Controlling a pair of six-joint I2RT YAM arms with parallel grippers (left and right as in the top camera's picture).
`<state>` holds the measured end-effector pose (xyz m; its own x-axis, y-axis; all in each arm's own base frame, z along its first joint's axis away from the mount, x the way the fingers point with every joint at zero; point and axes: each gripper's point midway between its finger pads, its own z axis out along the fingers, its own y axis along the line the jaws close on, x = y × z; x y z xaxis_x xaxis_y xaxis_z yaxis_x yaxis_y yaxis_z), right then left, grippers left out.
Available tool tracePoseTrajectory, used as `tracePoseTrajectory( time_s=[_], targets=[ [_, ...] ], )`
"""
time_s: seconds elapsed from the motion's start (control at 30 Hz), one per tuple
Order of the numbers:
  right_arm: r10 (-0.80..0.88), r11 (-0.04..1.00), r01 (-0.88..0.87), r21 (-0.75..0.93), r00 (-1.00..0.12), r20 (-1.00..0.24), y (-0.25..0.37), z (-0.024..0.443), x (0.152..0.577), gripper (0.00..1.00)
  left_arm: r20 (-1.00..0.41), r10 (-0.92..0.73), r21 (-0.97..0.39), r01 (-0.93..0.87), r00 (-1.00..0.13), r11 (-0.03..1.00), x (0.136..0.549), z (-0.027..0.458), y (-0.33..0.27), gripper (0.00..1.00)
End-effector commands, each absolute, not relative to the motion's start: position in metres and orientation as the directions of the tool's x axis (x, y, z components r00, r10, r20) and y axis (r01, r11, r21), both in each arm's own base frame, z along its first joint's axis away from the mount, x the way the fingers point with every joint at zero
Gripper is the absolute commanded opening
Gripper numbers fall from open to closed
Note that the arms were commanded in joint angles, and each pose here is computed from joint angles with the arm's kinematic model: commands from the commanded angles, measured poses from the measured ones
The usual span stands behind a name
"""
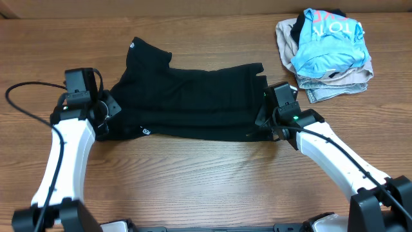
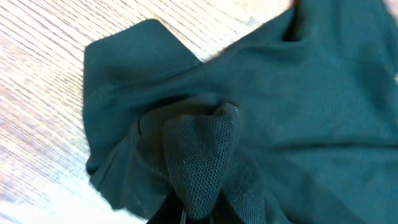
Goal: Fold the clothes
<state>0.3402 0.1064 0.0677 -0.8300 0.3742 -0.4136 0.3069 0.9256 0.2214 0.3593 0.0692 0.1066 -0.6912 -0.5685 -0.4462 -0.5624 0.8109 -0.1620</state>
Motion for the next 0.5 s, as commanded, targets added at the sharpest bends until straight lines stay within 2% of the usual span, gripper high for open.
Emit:
tracePoseTrajectory(
  time_s=[0.0,0.03,0.13,0.23,0.33,0.47],
  targets=[
    [0.370,0.928,0.311,0.203,-0.825,-0.427,0.104,0.065,0.347,0.04,-0.423,-0.580,-0.136,-0.584,-0.696,0.800,0.364,0.085,0.074,0.15],
    [0.369,0.929,0.312,0.200,-0.827,-0.423,0.104,0.063,0.348,0.05,-0.422,-0.580,-0.135,-0.584,-0.697,0.800,0.368,0.079,0.075,0.25],
    [0.360,0.933,0.306,0.192,-0.830,-0.427,0.104,0.057,0.351,0.23,-0.432,-0.579,-0.144,-0.581,-0.692,0.801,0.381,0.066,0.076,0.59],
    [0.325,0.945,0.268,0.186,-0.827,-0.459,0.106,0.058,0.359,0.46,-0.457,-0.577,-0.179,-0.566,-0.677,0.805,0.397,0.062,0.075,0.83],
    [0.316,0.948,0.250,0.196,-0.812,-0.490,0.108,0.065,0.367,0.53,-0.502,-0.569,-0.212,-0.545,-0.651,0.811,0.411,0.070,0.076,0.98],
    [0.288,0.955,0.208,0.210,-0.818,-0.497,0.115,0.090,0.375,0.57,-0.558,-0.479,-0.253,-0.411,-0.678,0.876,0.430,0.101,0.063,1.00]
  ],
)
